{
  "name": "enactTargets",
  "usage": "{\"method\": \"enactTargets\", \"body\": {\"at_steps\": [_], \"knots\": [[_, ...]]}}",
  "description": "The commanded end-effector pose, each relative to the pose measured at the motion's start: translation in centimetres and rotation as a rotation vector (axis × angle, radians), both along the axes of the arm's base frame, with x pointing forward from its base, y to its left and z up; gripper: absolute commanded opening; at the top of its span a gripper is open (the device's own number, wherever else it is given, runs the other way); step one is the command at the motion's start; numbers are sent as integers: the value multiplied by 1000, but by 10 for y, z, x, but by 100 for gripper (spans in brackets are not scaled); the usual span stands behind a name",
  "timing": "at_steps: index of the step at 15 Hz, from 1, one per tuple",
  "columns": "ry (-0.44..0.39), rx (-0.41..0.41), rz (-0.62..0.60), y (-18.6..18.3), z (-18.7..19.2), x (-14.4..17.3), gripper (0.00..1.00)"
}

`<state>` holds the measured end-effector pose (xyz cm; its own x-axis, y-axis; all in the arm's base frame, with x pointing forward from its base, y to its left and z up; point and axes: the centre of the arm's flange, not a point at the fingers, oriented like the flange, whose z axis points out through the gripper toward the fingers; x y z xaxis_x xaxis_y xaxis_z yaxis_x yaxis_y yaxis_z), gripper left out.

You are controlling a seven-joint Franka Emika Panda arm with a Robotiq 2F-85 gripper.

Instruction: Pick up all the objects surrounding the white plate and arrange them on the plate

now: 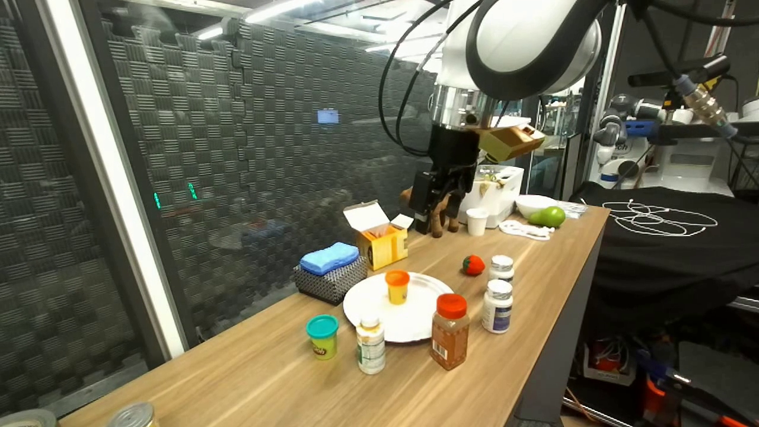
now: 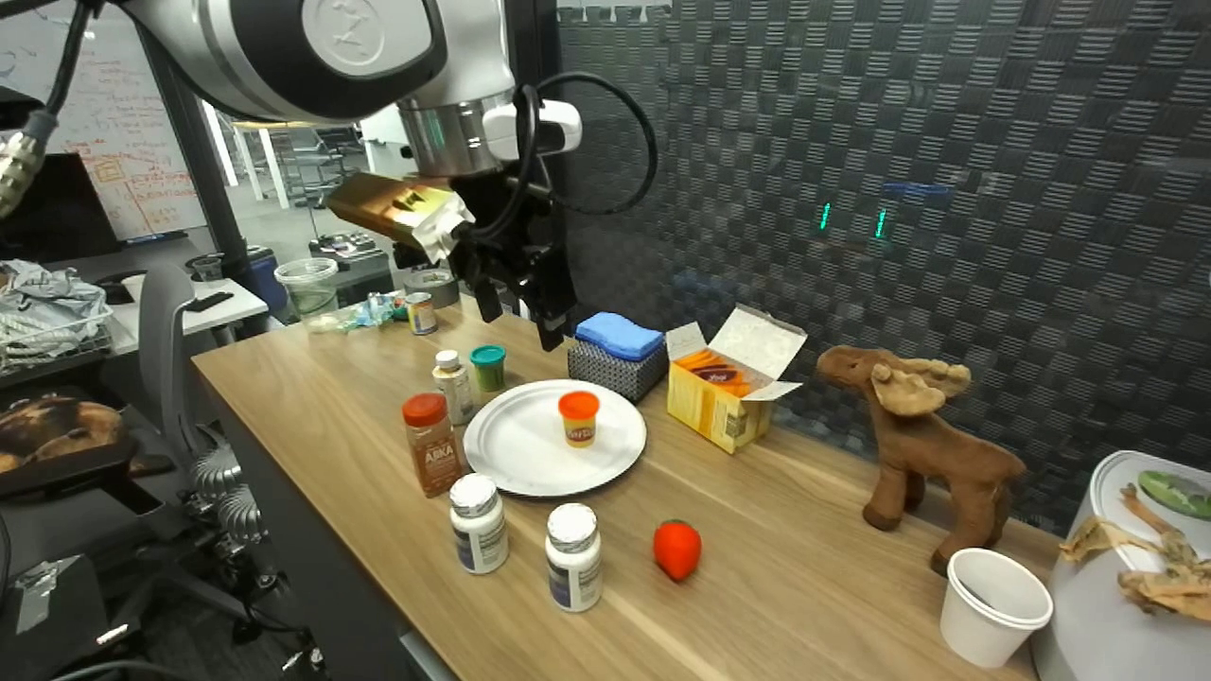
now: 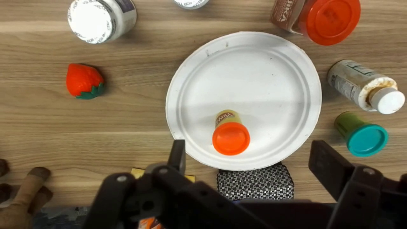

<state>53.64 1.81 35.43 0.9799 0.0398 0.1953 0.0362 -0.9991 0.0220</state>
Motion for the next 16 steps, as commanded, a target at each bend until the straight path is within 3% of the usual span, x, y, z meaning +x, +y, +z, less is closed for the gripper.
{"method": "enactTargets", "body": {"at_steps": [1, 8, 16], "knots": [[-16, -30, -29, -8, -7, 17, 100], [71, -94, -315, -101, -54, 54, 100], [200, -38, -470, -160, -83, 66, 100]]}}
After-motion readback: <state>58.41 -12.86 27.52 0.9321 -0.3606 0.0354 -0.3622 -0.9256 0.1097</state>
